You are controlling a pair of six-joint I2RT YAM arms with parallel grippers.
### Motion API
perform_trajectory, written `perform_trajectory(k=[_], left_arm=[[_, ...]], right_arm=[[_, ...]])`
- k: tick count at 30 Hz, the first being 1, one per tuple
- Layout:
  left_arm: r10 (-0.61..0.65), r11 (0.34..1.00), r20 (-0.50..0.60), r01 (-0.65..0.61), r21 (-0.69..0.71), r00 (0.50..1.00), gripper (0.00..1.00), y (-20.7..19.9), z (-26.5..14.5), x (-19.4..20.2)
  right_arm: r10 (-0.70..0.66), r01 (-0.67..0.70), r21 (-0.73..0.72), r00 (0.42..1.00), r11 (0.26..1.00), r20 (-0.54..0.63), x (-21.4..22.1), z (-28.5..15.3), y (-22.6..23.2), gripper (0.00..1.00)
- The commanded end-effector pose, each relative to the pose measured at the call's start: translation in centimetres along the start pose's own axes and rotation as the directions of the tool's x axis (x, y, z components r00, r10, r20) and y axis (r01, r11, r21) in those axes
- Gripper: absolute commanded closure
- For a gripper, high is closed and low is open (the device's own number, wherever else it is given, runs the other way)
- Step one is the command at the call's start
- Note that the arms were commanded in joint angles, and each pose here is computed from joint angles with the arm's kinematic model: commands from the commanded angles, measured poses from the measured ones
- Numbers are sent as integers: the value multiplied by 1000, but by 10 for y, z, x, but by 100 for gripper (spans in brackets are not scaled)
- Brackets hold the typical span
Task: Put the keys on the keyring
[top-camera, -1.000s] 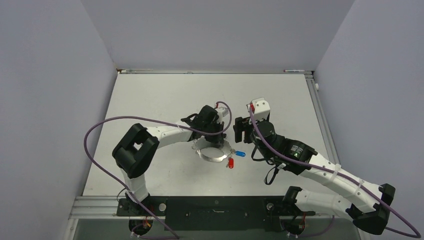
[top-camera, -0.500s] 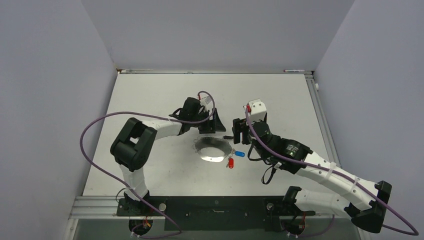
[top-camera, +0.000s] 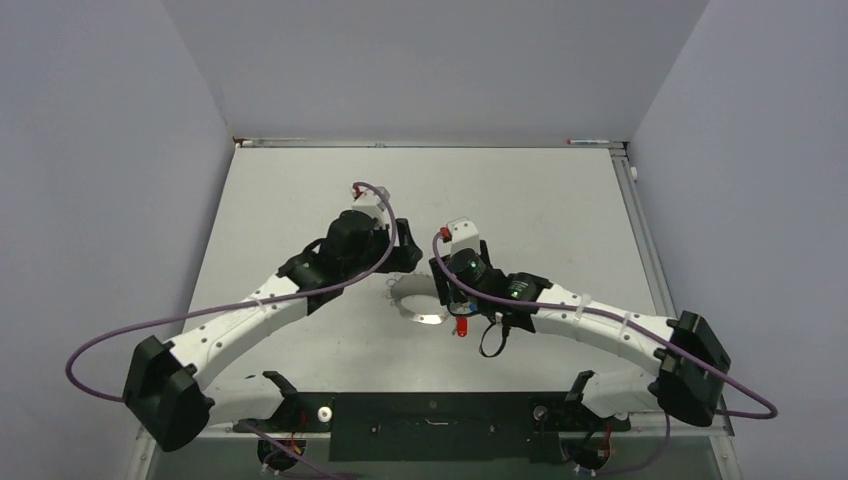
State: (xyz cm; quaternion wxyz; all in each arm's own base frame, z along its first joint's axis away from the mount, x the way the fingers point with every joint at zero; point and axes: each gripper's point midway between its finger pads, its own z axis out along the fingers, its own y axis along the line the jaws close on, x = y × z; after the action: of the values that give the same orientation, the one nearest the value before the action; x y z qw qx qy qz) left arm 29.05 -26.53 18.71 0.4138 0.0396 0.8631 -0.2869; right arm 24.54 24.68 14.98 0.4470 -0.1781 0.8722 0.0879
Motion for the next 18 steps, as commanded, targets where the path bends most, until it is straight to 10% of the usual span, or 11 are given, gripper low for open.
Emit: perform_trajectory(k=[1,3,18], left_arm=[[122,959,-22,-123,-256,992,17,57,-49,12],[157,945,12,-147,-294,987,0,65,-76,8],[359,879,128,-290,-378,924,4,99,-145,-6]], right_arm=[[32,-35,-91,999,995,-30,2,26,31,39],[22,-28,-108,998,994,-63,7,38,41,39],[-23,-52,-291,968,955,-249,47,104,114,39]])
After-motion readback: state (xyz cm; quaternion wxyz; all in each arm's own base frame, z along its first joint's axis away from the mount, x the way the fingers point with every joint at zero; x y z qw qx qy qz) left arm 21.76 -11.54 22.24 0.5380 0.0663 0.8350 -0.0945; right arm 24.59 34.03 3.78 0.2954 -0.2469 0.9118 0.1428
